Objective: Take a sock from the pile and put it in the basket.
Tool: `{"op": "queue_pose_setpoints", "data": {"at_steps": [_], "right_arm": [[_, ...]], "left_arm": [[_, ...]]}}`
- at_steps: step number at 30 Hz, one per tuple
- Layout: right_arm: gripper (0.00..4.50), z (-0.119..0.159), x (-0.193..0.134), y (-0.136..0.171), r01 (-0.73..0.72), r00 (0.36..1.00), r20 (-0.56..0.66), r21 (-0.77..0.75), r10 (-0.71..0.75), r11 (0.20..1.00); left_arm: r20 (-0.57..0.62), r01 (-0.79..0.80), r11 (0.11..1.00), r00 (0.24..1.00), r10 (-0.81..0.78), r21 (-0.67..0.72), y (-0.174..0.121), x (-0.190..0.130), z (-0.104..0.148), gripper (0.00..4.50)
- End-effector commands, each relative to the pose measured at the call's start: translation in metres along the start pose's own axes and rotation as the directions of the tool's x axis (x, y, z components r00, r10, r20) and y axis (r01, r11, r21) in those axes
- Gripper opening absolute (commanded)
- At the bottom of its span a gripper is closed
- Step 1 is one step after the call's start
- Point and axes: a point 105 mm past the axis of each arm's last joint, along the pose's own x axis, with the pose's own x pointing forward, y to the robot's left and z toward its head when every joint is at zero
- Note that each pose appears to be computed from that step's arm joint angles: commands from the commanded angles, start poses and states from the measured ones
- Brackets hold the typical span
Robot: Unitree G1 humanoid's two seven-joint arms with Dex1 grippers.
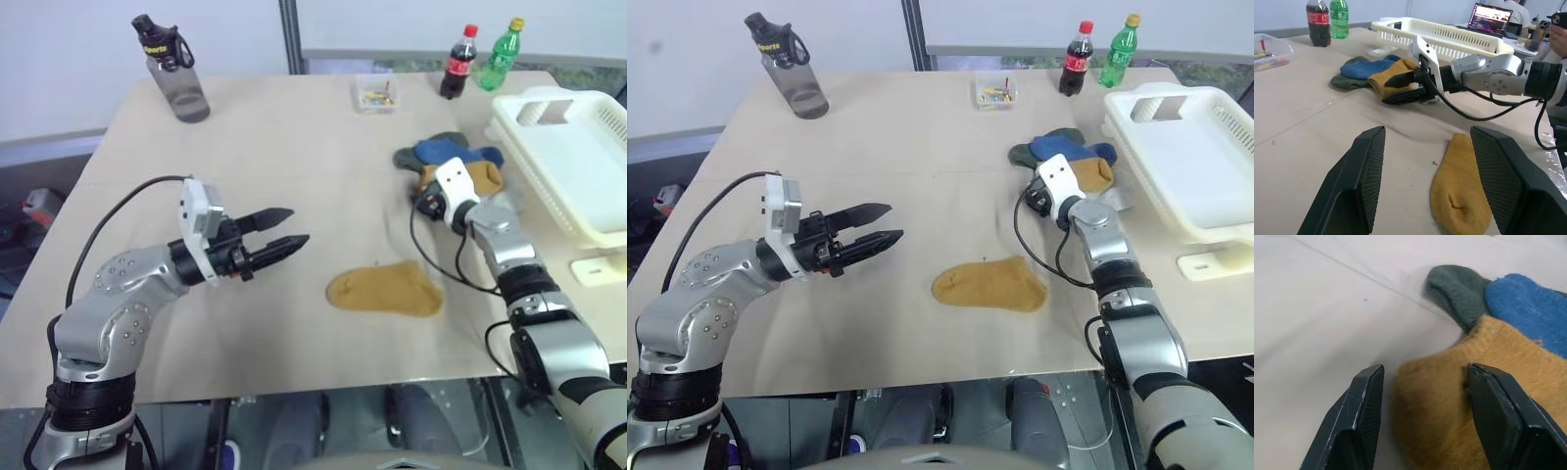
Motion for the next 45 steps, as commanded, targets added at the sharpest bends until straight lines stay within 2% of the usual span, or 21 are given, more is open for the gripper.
{"op": "queue_pose_setpoints", "data": {"at_steps": [1,5,6,7,8,9,11,16,23,28,31,32,36,41,45], "right_arm": [[2.81,0.011,0.000,0.001,-0.002,0.999,0.038,-0.021,0.003,1.000],[2.81,0.005,0.001,-0.001,0.010,1.000,0.020,0.013,-0.011,1.000],[2.27,0.003,0.001,-0.002,0.012,1.000,0.016,0.016,-0.013,1.000],[2.04,0.003,0.001,-0.002,0.013,1.000,0.015,0.019,-0.013,1.000],[1.62,0.002,0.001,-0.002,0.015,1.000,0.014,0.019,-0.015,1.000],[1.00,0.003,0.001,-0.002,0.015,1.000,0.015,0.016,-0.015,1.000],[0.06,0.008,0.001,0.001,0.001,0.999,0.035,0.018,-0.001,1.000],[0.06,0.034,-0.003,0.030,-0.112,0.987,0.121,0.018,0.109,0.994],[0.06,0.072,-0.023,0.138,-0.393,0.910,0.182,0.089,0.373,0.915],[0.06,0.075,-0.027,0.186,-0.484,0.872,0.147,0.113,0.467,0.868],[0.99,0.081,-0.030,0.204,-0.546,0.836,0.155,0.154,0.526,0.823],[1.43,0.081,-0.031,0.205,-0.549,0.835,0.155,0.160,0.528,0.821],[2.84,0.085,-0.039,0.186,-0.513,0.852,0.183,0.103,0.490,0.852],[2.84,0.098,-0.064,0.162,-0.480,0.845,0.260,-0.014,0.467,0.877],[2.84,0.090,-0.094,0.141,-0.429,0.859,0.254,-0.114,0.444,0.896]], "left_arm": [[0.020,0.020,0.999,1.000,-0.021,0.039,-0.005,0.001,0.010,2.95],[0.016,0.024,0.999,1.000,-0.025,0.032,-0.005,-0.002,0.010,2.95],[0.014,0.025,0.999,1.000,-0.026,0.032,-0.005,-0.003,0.010,2.95],[0.012,0.027,0.999,1.000,-0.027,0.032,-0.005,-0.004,0.010,2.95],[0.011,0.028,0.999,1.000,-0.028,0.032,-0.005,-0.006,0.011,2.95],[0.007,0.031,0.999,0.999,-0.031,0.030,-0.006,-0.007,0.010,2.95],[-0.001,0.034,0.999,0.999,-0.034,0.026,-0.006,-0.011,0.010,2.95],[-0.028,0.019,1.000,0.999,-0.018,0.016,-0.005,-0.021,0.004,2.95],[-0.050,-0.020,1.000,0.999,0.020,0.012,0.000,-0.023,-0.012,2.95],[-0.102,-0.085,0.996,0.991,0.083,-0.013,0.009,-0.038,-0.029,2.95],[-0.149,-0.153,0.988,0.978,0.148,-0.018,0.016,-0.047,-0.039,2.95],[-0.158,-0.166,0.986,0.974,0.161,-0.021,0.017,-0.048,-0.040,2.95],[-0.255,-0.232,0.965,0.947,0.196,-0.121,0.013,-0.048,-0.062,2.95],[-0.341,-0.337,0.899,0.910,0.235,-0.280,0.014,-0.033,-0.085,2.95],[-0.340,-0.365,0.873,0.906,0.253,-0.324,0.013,0.003,-0.093,2.95]]}}
